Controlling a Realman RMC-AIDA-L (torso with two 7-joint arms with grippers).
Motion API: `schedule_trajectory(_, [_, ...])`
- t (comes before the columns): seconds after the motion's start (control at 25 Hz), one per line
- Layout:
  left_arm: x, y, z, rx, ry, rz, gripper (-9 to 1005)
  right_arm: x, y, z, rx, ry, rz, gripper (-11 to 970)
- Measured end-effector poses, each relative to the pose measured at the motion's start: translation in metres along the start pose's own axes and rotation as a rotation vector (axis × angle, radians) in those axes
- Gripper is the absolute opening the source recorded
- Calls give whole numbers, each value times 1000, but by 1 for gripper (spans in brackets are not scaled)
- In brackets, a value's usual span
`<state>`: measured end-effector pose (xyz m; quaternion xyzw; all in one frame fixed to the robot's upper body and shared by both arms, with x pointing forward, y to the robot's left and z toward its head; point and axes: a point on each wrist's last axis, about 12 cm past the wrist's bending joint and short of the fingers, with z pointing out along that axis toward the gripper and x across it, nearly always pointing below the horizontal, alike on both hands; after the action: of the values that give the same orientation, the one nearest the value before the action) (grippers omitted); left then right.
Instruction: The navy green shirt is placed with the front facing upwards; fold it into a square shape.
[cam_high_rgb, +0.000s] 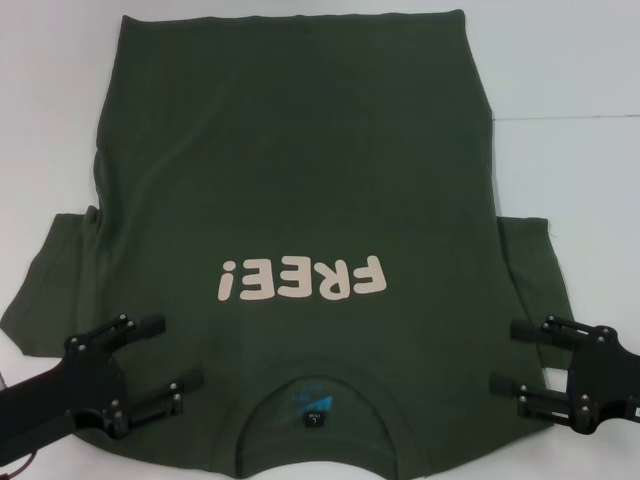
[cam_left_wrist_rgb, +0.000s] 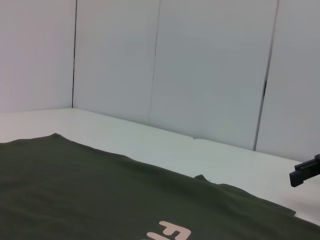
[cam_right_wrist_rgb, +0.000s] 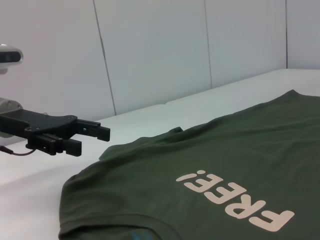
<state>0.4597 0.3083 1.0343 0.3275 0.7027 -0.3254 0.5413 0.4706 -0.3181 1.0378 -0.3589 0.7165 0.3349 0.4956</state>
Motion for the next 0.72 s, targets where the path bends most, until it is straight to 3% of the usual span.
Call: schedule_trajectory(0.72, [-1,1,-1,-9,-6,-14,821,-3,-2,1,-2,-1,-4,779])
